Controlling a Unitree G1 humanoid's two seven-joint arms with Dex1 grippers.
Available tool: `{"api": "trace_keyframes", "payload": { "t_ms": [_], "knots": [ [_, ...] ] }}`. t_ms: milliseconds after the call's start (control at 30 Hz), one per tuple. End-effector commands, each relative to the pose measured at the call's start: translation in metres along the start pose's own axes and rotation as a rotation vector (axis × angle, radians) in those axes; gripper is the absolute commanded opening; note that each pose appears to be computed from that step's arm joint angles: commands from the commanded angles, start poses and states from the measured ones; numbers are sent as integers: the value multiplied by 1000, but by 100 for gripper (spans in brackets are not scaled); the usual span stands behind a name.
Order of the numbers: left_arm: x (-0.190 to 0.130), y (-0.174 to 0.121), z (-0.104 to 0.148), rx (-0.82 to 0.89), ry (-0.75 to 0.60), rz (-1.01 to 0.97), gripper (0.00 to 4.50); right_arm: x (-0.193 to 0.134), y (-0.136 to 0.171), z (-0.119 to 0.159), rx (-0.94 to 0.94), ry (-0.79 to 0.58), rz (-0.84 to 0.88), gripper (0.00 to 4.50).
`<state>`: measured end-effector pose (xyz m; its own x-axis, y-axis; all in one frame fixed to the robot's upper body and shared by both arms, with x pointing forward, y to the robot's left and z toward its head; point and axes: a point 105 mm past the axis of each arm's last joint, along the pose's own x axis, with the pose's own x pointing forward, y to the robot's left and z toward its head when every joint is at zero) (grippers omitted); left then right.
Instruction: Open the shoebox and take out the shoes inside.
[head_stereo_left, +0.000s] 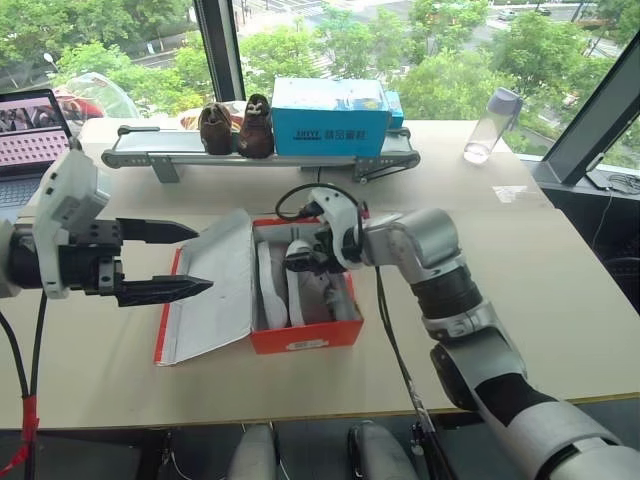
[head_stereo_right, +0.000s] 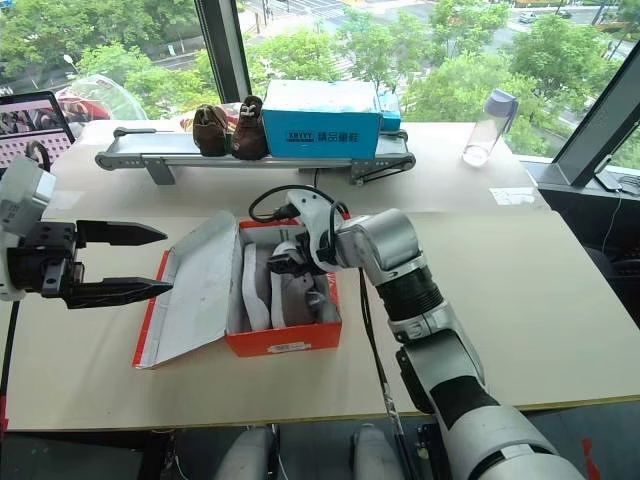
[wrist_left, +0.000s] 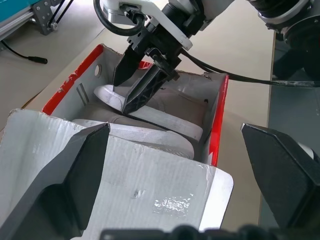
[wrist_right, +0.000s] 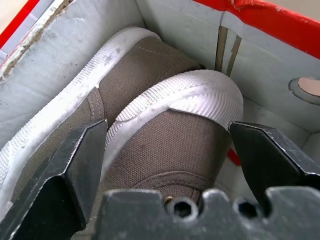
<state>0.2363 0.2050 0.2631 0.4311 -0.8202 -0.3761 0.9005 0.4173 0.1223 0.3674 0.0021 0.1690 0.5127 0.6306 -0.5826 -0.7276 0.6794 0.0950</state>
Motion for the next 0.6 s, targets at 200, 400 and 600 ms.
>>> {"api": "trace_keyframes", "payload": {
  "t_ms": [200,400,600],
  "knots": [
    [-7,0,9,49,-4,27,450,-15,1,18,-44,-20,-57,446],
    [-7,1,9,54,3,32,450,-13,8,20,-55,-17,-51,446],
    [-7,2,9,60,8,35,450,-13,15,20,-54,-11,-47,446]
  ]
}}
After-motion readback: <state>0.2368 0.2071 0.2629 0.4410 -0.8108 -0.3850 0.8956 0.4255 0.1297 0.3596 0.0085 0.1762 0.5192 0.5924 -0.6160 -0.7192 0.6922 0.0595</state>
